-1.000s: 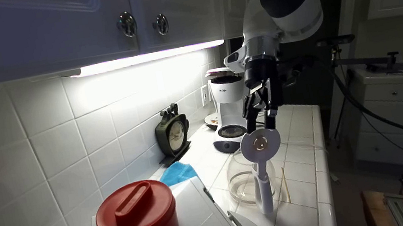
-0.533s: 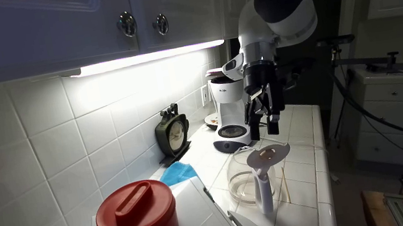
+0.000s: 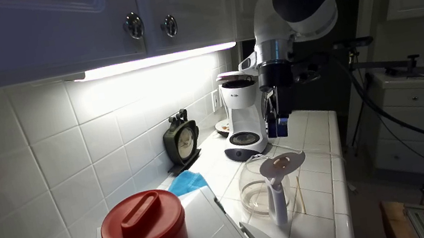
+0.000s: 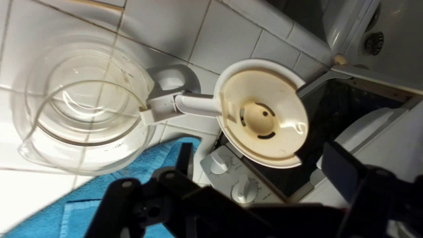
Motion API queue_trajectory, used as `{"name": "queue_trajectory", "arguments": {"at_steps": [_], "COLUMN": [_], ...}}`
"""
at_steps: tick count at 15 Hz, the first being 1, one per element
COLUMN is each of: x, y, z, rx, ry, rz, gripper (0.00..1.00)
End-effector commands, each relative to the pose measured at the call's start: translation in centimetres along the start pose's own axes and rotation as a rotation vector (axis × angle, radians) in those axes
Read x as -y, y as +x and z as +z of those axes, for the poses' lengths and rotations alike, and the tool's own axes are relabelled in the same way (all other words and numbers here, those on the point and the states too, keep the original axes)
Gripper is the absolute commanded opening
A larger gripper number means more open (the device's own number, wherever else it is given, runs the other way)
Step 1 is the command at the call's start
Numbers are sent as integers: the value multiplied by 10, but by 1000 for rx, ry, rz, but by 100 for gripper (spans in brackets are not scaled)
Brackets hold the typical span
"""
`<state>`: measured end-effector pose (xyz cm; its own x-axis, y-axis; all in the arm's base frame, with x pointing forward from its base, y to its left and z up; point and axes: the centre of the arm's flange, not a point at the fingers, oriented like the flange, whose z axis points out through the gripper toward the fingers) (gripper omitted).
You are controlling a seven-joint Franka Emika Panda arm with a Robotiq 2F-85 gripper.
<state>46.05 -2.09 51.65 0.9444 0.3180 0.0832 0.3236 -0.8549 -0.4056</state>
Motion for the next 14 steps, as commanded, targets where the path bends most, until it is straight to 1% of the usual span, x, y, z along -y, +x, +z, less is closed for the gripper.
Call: {"name": "queue_trajectory", "arguments": {"at_steps": [1,3,4,6,9,12,14], "x": [10,4,2,-4,-12,-27,-35], "y": [-28,-43,-51,-64,-83,-100,-109], "z": [-6,-7,-5,1,17,33,43], "rx": [3,-21,-42,-74,-118,-94,-55], "ry": [-168,-237,-267,-298,-282,-265,-265], "rz": [110,96,49,-20,-185,-348,-435], "gripper": [100,100,100,100,100,100,100]}}
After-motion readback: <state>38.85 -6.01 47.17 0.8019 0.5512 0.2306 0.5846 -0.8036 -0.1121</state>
